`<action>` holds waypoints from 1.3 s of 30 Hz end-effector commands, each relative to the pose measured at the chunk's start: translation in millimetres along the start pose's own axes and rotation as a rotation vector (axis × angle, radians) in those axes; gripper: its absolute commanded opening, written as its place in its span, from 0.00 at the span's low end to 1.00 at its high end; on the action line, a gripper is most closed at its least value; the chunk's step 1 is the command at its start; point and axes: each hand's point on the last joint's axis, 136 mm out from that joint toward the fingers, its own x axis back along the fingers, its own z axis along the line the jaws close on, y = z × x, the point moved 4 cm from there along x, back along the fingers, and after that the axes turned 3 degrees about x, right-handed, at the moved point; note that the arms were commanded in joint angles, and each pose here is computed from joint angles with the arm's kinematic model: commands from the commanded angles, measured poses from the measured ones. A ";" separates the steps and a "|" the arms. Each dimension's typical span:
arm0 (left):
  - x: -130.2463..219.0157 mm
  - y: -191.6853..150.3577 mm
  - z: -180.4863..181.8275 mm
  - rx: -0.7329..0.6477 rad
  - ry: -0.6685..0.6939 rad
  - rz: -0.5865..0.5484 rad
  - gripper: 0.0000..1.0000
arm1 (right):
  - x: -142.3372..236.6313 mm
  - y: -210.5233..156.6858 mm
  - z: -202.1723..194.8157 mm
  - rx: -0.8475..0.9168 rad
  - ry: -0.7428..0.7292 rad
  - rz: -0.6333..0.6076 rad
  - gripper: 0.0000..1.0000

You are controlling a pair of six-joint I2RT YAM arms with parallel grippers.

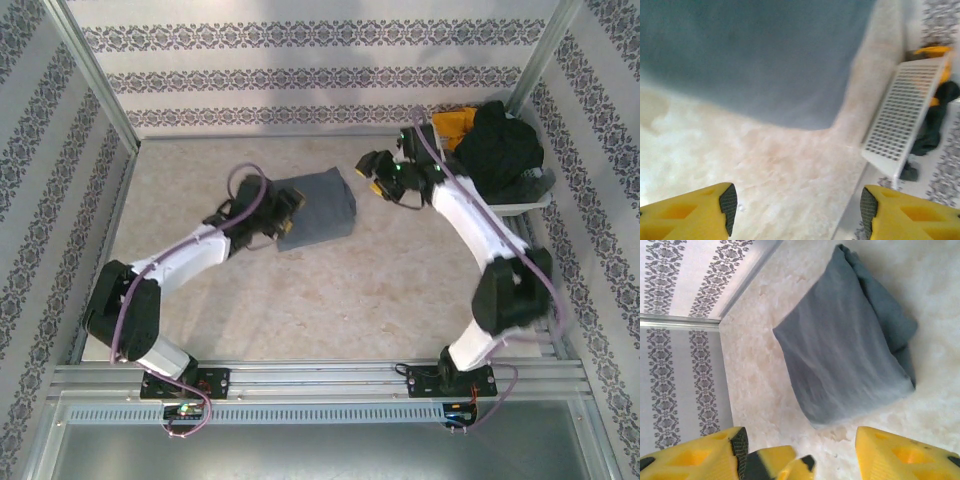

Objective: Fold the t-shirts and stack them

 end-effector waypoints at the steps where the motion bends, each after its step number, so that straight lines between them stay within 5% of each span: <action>1: -21.5 4.0 -19.2 0.185 -0.126 -0.127 0.68 | -7.5 -16.3 -19.8 -0.012 0.033 0.004 0.60; 12: -103.3 23.5 -5.6 0.361 -0.212 -0.320 0.63 | 23.5 -42.4 -38.4 -0.032 0.020 0.011 0.59; 14: -114.5 34.7 -4.3 0.374 -0.212 -0.337 0.50 | 25.5 -44.0 -37.3 -0.034 0.025 0.022 0.59; 17: -112.1 63.7 0.7 0.373 -0.214 -0.410 0.11 | 28.8 -45.0 -35.7 -0.040 0.030 0.025 0.59; 19: -101.2 90.8 5.1 0.364 -0.211 -0.455 0.00 | 30.9 -44.9 -34.7 -0.045 0.032 0.023 0.59; 32: 3.4 327.1 49.8 0.115 -0.262 -0.508 0.00 | 28.4 -48.7 -32.9 -0.042 0.047 0.051 0.58; 39: 38.6 402.8 82.8 -0.026 -0.188 -0.425 0.00 | 18.4 -51.2 -23.4 -0.005 0.073 0.083 0.58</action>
